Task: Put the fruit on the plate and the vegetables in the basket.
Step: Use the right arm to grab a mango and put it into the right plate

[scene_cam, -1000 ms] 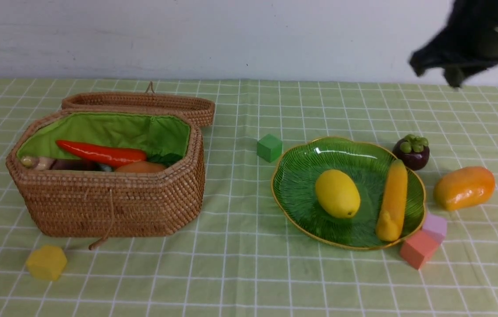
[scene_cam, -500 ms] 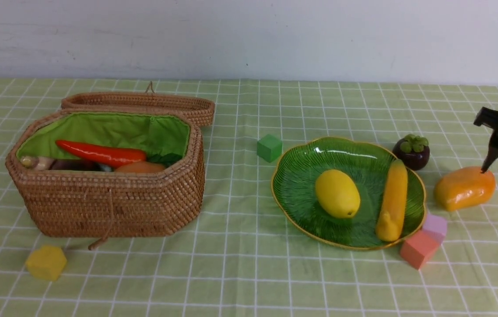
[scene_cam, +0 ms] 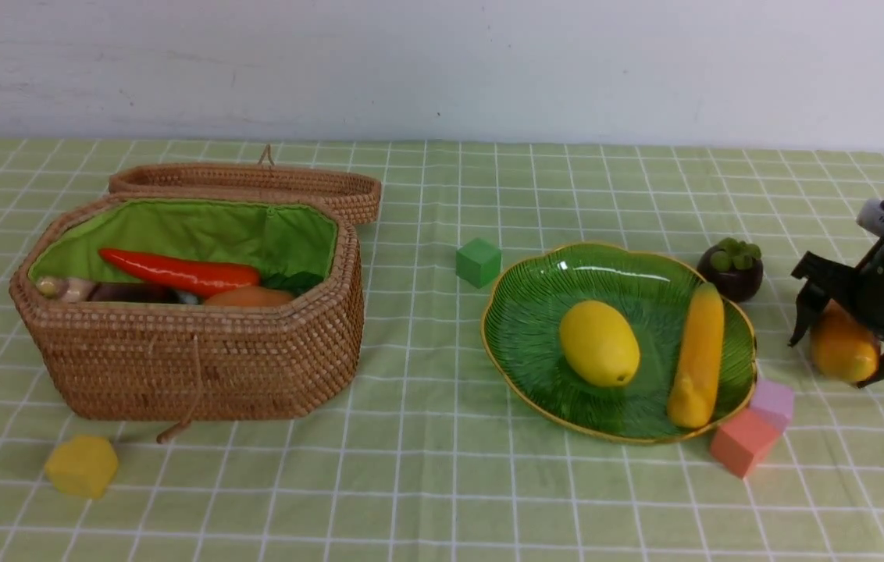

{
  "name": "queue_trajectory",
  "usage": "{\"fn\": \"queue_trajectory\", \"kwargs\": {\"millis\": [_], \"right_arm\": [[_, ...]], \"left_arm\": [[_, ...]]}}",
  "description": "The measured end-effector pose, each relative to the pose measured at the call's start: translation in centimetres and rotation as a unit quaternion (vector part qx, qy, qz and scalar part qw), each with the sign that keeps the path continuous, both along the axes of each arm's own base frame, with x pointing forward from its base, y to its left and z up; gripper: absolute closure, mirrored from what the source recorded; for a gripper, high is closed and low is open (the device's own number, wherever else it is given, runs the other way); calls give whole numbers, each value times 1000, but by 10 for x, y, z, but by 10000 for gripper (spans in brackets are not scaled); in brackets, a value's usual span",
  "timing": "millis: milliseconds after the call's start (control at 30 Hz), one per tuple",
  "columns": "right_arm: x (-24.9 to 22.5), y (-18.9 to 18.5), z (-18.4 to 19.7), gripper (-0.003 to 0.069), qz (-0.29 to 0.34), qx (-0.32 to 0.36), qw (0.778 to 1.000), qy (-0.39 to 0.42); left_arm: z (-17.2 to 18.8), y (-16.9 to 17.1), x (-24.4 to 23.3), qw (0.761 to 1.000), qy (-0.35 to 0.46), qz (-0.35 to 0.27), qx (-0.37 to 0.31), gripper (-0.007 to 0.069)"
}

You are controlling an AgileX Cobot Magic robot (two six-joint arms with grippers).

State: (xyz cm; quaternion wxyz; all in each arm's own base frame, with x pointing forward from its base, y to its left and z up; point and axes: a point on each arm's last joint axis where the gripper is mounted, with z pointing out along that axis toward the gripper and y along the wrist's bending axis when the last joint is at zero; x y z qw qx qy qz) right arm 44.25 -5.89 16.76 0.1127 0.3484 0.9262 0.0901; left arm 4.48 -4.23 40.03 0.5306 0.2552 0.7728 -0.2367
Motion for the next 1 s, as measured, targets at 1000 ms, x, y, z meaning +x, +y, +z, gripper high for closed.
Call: {"fn": "queue_trajectory", "kwargs": {"millis": [1000], "right_arm": [[-43, 54, 150, 142, 209, -61, 973, -76]], "left_arm": [[-1, 0, 0, 1000, 3, 0, 3, 586]]}}
